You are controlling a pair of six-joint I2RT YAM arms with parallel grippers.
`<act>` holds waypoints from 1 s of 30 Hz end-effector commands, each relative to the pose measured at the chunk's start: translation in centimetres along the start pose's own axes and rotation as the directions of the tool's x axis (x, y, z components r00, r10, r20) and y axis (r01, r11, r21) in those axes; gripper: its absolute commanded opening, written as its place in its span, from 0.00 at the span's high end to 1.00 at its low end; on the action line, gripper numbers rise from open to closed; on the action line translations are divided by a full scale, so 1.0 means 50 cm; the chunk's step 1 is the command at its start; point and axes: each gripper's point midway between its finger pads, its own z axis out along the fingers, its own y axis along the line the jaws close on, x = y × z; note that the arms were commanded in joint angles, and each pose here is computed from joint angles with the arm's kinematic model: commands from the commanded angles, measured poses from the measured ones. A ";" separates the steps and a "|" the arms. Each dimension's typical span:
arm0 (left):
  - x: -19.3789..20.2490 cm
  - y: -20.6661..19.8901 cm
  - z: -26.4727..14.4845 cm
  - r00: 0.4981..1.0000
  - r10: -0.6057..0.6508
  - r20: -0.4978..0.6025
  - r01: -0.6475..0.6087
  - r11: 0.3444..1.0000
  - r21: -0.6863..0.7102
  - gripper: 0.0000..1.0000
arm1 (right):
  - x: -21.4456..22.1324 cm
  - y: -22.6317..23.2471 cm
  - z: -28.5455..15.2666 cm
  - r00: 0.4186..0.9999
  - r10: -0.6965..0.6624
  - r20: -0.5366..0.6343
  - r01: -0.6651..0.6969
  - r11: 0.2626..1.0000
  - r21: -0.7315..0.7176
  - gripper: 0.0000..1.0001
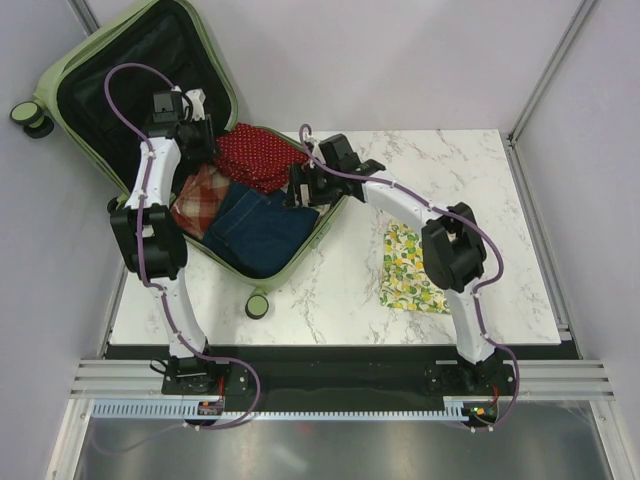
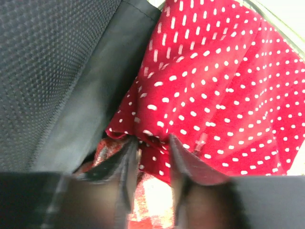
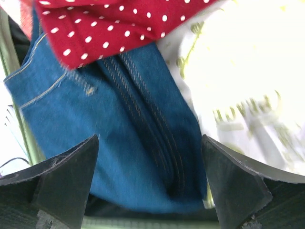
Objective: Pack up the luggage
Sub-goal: Place the clothes in the luggage, then pick up the clothes at the center of the board.
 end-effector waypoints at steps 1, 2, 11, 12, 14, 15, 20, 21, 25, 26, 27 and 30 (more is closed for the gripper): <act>-0.046 -0.015 -0.038 0.998 -0.008 0.068 0.005 0.999 0.046 0.46 | -0.073 0.012 -0.125 0.993 -0.052 0.102 0.051 0.999 0.011 0.05; -0.045 -0.020 -0.045 0.998 -0.015 0.068 0.011 0.999 0.051 0.40 | -0.074 -0.002 -0.143 0.993 -0.054 0.105 0.051 0.998 0.029 0.04; -0.033 -0.081 -0.136 0.995 -0.002 0.104 0.003 1.000 -0.005 0.11 | 0.071 -0.234 -0.370 0.993 0.099 0.070 -0.116 0.942 0.316 0.02; -0.024 -0.089 -0.140 0.995 -0.005 0.099 0.007 1.000 -0.016 0.11 | 0.107 -0.256 -0.397 0.991 0.118 0.063 -0.133 0.925 0.356 0.02; -0.035 -0.096 -0.177 0.991 0.001 0.136 0.008 0.998 -0.065 0.11 | 0.140 -0.296 -0.456 0.981 0.174 0.084 -0.194 0.886 0.422 0.02; -0.022 -0.128 -0.179 0.992 0.018 0.128 -0.011 0.998 -0.059 0.11 | 0.180 -0.320 -0.468 0.974 0.214 0.066 -0.221 0.863 0.455 0.02; -0.009 -0.266 -0.258 0.976 0.098 0.192 -0.093 0.995 -0.035 0.11 | 0.276 -0.410 -0.564 0.923 0.356 0.148 -0.372 0.723 0.582 0.02; 0.011 -0.292 -0.258 0.978 0.106 0.179 -0.105 0.994 -0.013 0.11 | 0.285 -0.420 -0.573 0.915 0.371 0.159 -0.389 0.705 0.593 0.02; 0.093 -0.476 -0.284 0.979 0.130 0.155 -0.158 0.970 0.187 0.11 | 0.333 -0.456 -0.606 0.875 0.447 0.188 -0.456 0.628 0.630 0.02; 0.115 -0.504 -0.284 0.982 0.116 0.147 -0.147 0.964 0.220 0.11 | 0.346 -0.459 -0.607 0.872 0.457 0.178 -0.456 0.622 0.637 0.02; 0.129 -0.531 -0.285 0.982 0.121 0.149 -0.155 0.957 0.247 0.11 | 0.355 -0.461 -0.607 0.868 0.466 0.174 -0.459 0.616 0.640 0.02; 0.206 -0.641 -0.287 0.985 0.144 0.099 -0.171 0.908 0.382 0.11 | 0.386 -0.475 -0.603 0.856 0.493 0.154 -0.464 0.602 0.650 0.02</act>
